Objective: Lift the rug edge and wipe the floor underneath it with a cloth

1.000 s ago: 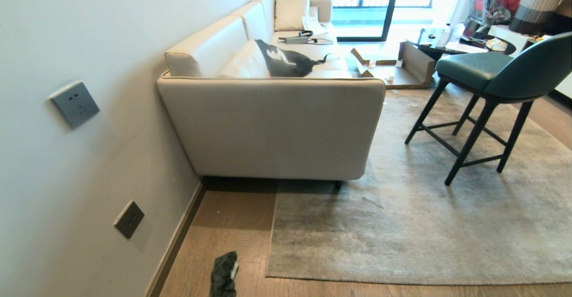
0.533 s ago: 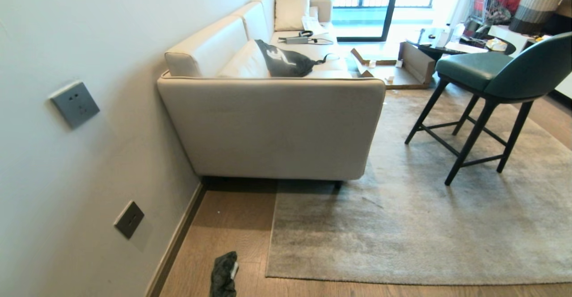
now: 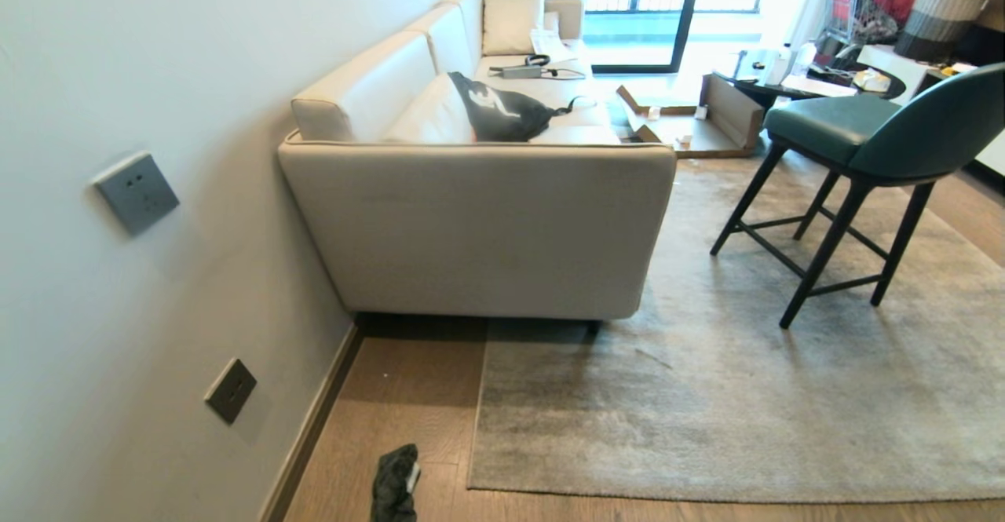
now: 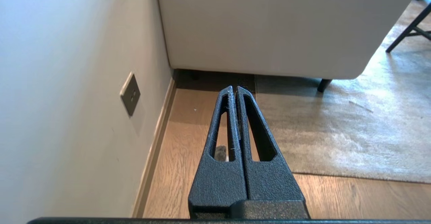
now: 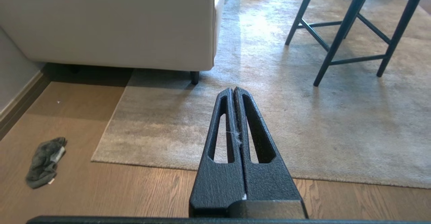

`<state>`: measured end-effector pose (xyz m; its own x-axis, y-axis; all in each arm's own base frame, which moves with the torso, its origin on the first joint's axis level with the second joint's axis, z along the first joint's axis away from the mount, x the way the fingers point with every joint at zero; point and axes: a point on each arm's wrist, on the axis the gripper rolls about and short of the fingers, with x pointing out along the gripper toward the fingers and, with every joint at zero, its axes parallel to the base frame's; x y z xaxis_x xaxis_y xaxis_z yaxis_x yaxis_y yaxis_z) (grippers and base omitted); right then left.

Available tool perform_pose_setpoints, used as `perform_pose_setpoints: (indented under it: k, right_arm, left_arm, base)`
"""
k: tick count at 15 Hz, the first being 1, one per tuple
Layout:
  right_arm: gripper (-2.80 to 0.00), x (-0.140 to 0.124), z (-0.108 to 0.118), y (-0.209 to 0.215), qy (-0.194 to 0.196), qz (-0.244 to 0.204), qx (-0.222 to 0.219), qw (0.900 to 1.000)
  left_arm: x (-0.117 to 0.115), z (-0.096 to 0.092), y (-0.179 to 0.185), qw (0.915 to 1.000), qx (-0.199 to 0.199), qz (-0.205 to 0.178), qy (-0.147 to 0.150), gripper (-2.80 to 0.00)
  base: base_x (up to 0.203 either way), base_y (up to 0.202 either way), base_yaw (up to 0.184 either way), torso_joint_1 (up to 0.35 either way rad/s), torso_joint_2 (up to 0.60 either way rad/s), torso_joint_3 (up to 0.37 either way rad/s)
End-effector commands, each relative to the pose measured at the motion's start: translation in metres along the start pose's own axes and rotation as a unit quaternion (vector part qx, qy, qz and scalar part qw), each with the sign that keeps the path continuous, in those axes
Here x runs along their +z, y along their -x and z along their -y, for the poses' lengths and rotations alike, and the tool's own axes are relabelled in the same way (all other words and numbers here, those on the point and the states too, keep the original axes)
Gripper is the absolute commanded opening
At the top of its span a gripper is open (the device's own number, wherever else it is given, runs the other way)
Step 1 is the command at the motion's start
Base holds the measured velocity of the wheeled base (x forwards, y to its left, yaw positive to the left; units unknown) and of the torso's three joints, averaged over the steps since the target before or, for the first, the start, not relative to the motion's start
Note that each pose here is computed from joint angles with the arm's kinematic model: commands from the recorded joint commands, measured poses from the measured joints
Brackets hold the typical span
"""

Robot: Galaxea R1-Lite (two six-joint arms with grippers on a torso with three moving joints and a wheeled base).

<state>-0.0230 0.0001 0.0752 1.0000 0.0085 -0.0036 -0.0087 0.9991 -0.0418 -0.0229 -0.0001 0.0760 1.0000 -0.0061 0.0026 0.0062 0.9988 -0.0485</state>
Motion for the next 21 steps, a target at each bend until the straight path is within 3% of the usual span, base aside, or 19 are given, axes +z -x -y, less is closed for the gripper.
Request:
perform_pose_setpoints:
  k: [1, 10, 21]
  right_arm:
    - [-2.8, 0.0, 0.0, -0.0001, 0.0, 0.0, 0.0, 1.0]
    - [-2.8, 0.0, 0.0, -0.0001, 0.001, 0.0, 0.0, 1.0]
    - [-2.8, 0.0, 0.0, -0.0001, 0.001, 0.0, 0.0, 1.0]
  left_arm:
    - [0.0, 0.0, 0.0, 1.0, 0.0, 0.0, 0.0, -2.8]
    - [0.0, 0.0, 0.0, 1.0, 0.0, 0.0, 0.0, -2.8]
    - [0.0, 0.0, 0.0, 1.0, 0.0, 0.0, 0.0, -2.8]
  base:
    - [0.0, 0.0, 0.0, -0.013, -0.37, -0.385]
    - [0.0, 0.0, 0.0, 0.048, -0.44, -0.393]
    - [0.0, 0.0, 0.0, 0.155, -0.52, -0.366]
